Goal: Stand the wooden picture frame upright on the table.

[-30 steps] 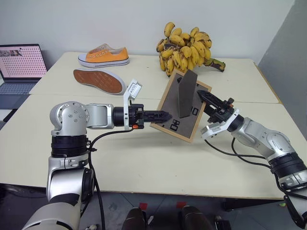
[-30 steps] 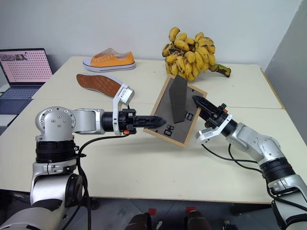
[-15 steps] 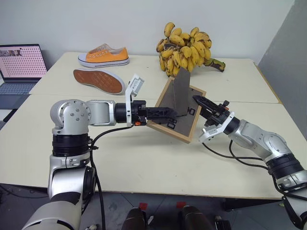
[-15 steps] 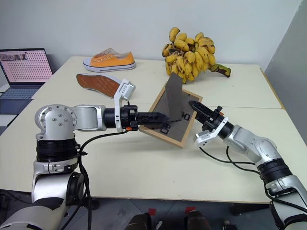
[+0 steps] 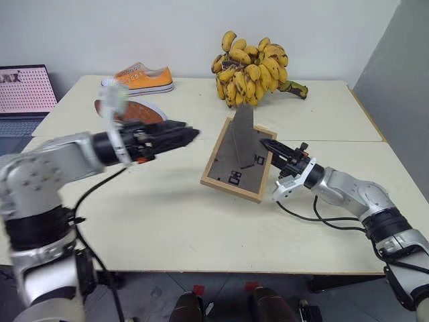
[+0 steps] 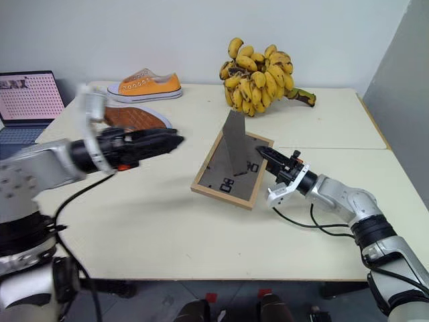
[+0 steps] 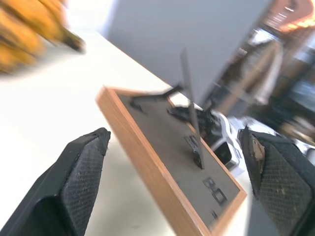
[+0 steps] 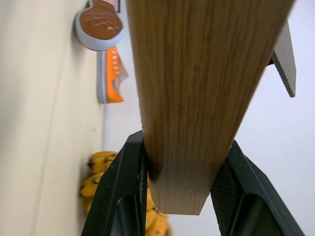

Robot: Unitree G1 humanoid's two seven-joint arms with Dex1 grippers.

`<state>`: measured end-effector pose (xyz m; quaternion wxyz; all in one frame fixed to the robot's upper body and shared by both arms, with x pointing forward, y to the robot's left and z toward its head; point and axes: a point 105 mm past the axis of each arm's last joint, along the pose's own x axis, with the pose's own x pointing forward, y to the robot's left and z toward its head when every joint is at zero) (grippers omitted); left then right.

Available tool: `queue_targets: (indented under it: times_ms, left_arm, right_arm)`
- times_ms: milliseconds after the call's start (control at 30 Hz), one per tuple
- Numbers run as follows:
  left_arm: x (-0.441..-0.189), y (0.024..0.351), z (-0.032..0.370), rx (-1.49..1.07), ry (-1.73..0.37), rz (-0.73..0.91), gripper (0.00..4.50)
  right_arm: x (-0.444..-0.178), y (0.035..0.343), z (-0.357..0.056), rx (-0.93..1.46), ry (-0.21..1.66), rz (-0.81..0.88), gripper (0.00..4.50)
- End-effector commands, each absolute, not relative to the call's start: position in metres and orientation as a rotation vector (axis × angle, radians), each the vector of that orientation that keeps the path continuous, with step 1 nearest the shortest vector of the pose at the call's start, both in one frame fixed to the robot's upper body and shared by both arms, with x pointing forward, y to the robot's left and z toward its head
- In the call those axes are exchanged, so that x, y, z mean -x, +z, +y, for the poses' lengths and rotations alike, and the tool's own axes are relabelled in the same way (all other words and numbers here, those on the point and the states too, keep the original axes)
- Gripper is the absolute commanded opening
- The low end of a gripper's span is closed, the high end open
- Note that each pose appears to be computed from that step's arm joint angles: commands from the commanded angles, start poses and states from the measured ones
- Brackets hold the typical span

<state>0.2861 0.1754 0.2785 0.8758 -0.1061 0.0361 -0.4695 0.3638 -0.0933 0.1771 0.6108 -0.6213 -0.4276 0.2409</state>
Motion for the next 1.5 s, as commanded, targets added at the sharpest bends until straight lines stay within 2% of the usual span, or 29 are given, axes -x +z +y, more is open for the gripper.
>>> queue_targets:
  times_ms: [33,200,267,433,567,733,967,1500]
  left_arm:
    - [-0.268,0.284,0.181,0.163,-0.947,0.019,4.45]
    - [-0.264,0.277,0.179,0.153,-0.914,0.030,4.45]
    - [-0.263,0.277,0.181,0.150,-0.900,0.027,4.45]
    - [-0.260,0.276,0.188,0.133,-0.862,0.042,4.45]
    - [-0.253,0.261,0.193,0.053,-0.844,0.112,4.45]
    - [-0.254,0.252,0.202,0.006,-0.810,0.139,4.45]
    - [-0.257,0.252,0.210,-0.005,-0.777,0.133,4.45]
    - [-0.256,0.255,0.211,-0.022,-0.786,0.138,4.45]
  right_arm:
    - [-0.369,0.214,-0.081,1.214,0.537,-1.019,1.65]
    - [-0.375,0.231,-0.064,0.960,0.609,-0.931,1.65]
    - [-0.379,0.233,-0.056,0.800,0.654,-0.836,1.65]
    - [-0.379,0.211,-0.043,0.485,0.857,-0.565,1.65]
    - [-0.369,0.187,-0.042,0.267,1.016,-0.341,1.65]
    - [-0.363,0.162,-0.048,0.091,1.083,-0.132,1.65]
    - [-0.359,0.141,-0.046,-0.080,1.062,-0.029,1.65]
    - [-0.363,0.103,-0.057,-0.146,0.952,0.085,1.65]
